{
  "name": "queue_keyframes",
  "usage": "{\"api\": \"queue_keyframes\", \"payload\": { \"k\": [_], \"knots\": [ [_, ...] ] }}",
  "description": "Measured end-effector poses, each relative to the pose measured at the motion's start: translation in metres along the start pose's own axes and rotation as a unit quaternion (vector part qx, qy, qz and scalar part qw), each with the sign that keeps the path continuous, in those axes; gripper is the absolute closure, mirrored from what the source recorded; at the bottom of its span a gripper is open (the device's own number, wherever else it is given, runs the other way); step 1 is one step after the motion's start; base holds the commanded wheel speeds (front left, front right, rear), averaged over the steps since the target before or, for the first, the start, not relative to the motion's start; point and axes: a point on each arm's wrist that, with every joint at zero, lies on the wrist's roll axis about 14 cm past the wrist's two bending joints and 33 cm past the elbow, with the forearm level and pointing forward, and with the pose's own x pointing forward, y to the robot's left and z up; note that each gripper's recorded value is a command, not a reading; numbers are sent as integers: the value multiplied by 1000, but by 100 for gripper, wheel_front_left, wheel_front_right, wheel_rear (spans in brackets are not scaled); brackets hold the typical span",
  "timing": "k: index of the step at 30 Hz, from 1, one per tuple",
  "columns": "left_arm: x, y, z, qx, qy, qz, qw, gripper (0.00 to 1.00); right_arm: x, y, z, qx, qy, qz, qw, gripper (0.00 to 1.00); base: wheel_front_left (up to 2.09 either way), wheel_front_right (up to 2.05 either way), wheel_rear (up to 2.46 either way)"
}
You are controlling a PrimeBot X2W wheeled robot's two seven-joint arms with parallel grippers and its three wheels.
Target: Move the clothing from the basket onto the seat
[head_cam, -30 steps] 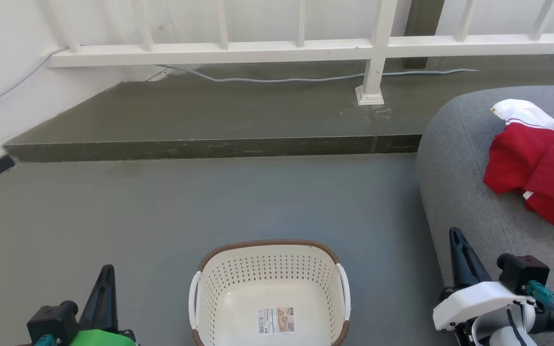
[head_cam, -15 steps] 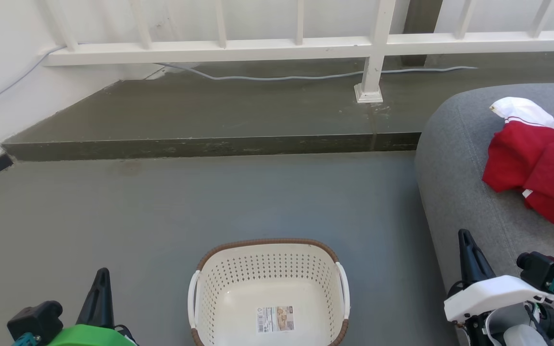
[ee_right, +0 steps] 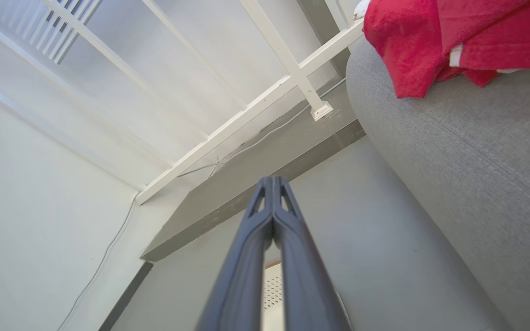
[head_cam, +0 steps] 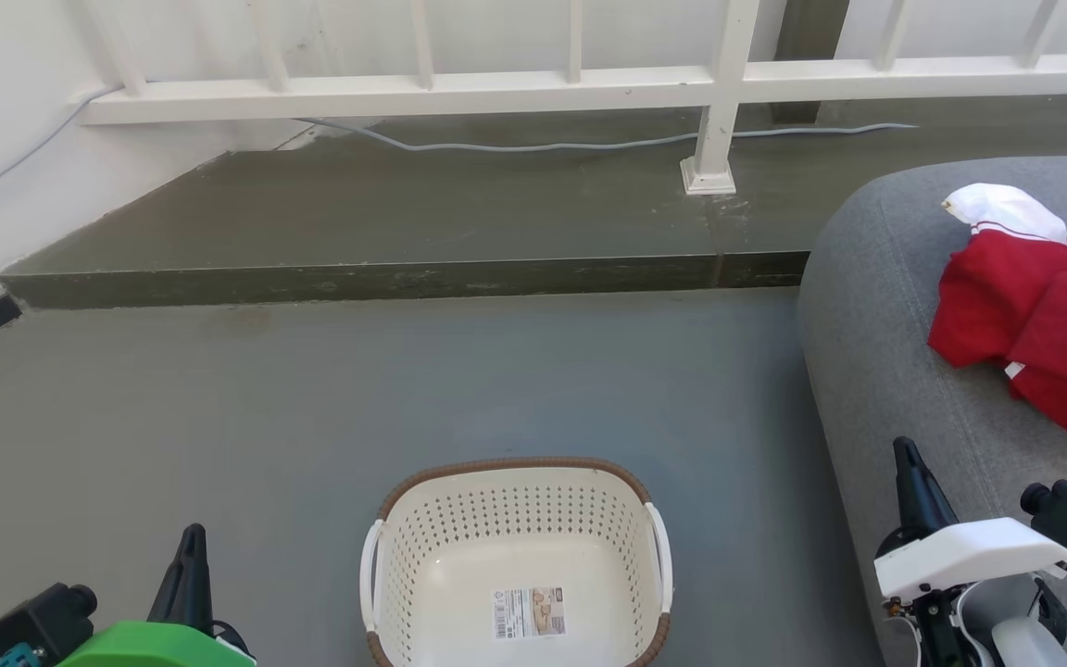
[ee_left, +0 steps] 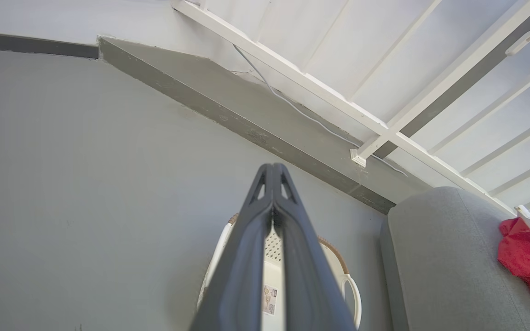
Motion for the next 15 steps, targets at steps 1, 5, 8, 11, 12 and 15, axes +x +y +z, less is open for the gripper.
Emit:
{"api": "queue_keyframes", "payload": {
  "k": [1,5,8,11,12,15],
  "knots": [
    [0,0,0,-7,1,-1,1000,100,0,0,0,7,0,1,1000,100,0,0,0],
    [2,0,-1,-30,7,0,1000,100,2,-2,2,35,4,-3,999,100,0,0,0],
    [5,0,1,-49,6,-1,999,100,5,-2,4,54,3,-3,999,100,0,0,0],
    [7,1,3,-69,6,3,998,100,5,-5,4,75,6,-7,997,100,0,0,0],
    [7,2,2,-76,9,3,997,100,5,-6,3,81,8,-8,997,100,0,0,0],
    [8,2,-1,-93,14,4,996,100,6,-7,4,103,10,-9,995,100,0,0,0]
  ]
}}
